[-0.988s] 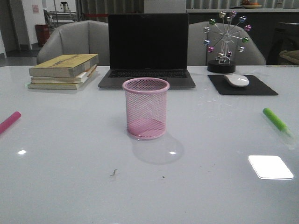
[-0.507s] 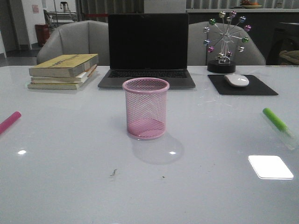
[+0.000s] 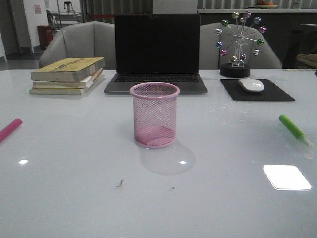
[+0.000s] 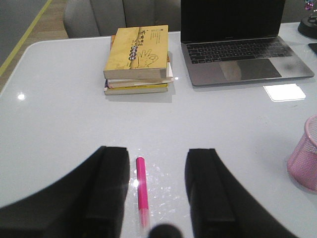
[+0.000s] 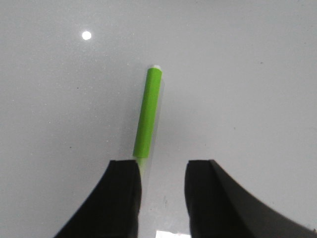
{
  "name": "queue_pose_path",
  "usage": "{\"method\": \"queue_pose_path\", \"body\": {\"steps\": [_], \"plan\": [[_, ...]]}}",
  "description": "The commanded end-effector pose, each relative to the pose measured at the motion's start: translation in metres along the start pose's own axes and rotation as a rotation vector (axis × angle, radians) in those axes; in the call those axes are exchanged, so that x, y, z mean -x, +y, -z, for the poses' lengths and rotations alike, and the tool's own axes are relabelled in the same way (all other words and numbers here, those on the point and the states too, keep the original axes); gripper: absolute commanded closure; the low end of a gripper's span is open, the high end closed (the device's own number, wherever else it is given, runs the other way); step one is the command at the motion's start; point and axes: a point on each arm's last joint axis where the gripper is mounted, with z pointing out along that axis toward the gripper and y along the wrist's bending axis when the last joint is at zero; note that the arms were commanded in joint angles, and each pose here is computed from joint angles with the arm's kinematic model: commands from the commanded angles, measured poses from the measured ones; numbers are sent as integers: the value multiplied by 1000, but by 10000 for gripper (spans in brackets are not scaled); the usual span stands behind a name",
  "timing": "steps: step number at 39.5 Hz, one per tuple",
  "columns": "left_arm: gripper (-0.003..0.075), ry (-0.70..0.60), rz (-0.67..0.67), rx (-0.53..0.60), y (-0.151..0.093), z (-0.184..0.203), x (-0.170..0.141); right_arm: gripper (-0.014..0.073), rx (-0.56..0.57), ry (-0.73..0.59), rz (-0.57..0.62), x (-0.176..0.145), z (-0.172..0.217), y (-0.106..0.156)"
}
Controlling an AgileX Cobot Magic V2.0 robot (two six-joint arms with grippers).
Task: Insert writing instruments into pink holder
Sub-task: 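Close the right gripper on the green marker and lift it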
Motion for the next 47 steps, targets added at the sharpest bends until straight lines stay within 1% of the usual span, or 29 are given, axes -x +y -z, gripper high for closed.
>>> {"method": "queue_pose_path", "body": {"steps": [1, 9, 18, 26, 35, 47], "plan": [[365, -112, 7, 13, 1, 5, 18, 232, -9, -89, -4, 21, -1, -3], [365, -113, 7, 13, 1, 5, 19, 232, -3, 20, -4, 28, -33, -4], [365, -113, 7, 13, 1, 5, 19, 232, 4, 117, -5, 39, -56, -4], [365, -113, 7, 13, 1, 5, 19, 232, 26, 214, -25, 40, -74, -3], [365, -113, 7, 13, 1, 5, 19, 232, 113, 255, -70, 39, -90, 6], [365, -113, 7, 13, 1, 5, 19, 232, 109, 279, -67, 33, -101, 6]]}}
